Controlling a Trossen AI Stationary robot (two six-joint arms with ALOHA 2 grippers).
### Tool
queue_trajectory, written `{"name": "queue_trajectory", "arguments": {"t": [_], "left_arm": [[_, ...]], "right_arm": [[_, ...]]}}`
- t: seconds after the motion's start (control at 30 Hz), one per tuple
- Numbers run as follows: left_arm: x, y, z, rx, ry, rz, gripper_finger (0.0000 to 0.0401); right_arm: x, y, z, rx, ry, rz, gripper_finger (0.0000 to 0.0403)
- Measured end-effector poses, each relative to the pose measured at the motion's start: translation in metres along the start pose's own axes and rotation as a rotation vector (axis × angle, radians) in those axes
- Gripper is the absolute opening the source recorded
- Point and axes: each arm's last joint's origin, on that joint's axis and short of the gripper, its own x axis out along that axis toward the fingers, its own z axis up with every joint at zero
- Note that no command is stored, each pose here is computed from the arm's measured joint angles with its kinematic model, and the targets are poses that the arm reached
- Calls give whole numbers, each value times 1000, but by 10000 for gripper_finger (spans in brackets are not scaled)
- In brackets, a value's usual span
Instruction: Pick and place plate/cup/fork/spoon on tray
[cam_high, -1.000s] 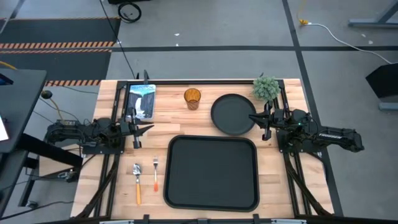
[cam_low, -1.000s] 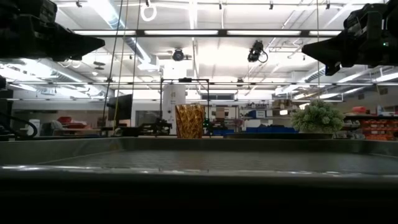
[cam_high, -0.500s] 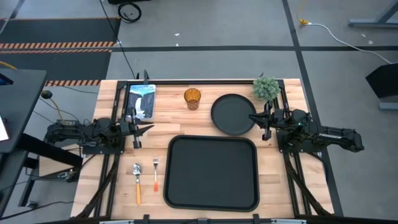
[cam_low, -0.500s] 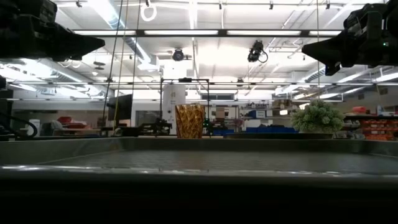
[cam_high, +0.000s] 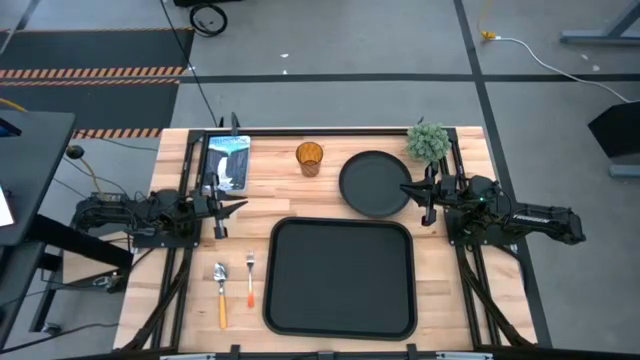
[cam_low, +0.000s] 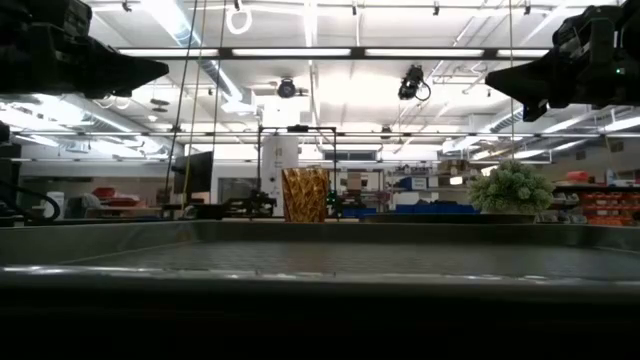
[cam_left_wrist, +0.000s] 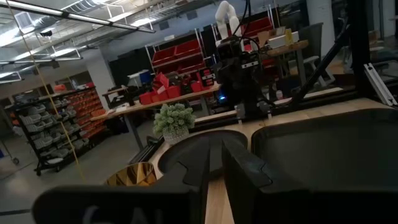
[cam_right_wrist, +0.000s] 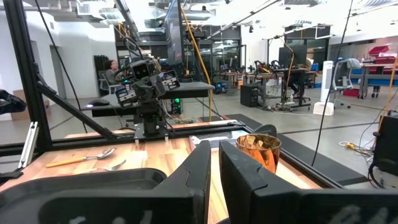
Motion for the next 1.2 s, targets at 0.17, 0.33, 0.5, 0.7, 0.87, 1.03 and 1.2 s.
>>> {"name": "queue_trajectory", "arguments": {"t": [0.17,0.33,0.5,0.7,0.87,1.03,1.2], "left_arm": [[0,0,0,-24,-2,-1,50],[0,2,8,-368,-88,-5,50],[-2,6,17,-593,-189,-11,50],[-2,7,21,-678,-230,-17,50],[-3,10,20,-560,-223,115,50],[-2,11,19,-483,-205,172,50],[2,8,14,-403,-139,171,50]], "right_arm": [[0,0,0,0,0,0,41],[0,0,0,0,0,0,41],[0,0,0,0,-1,0,41],[-1,0,10,109,-106,-16,41],[0,2,9,213,-83,70,41],[-1,4,8,212,-64,151,41],[0,2,10,314,-87,86,41]]}}
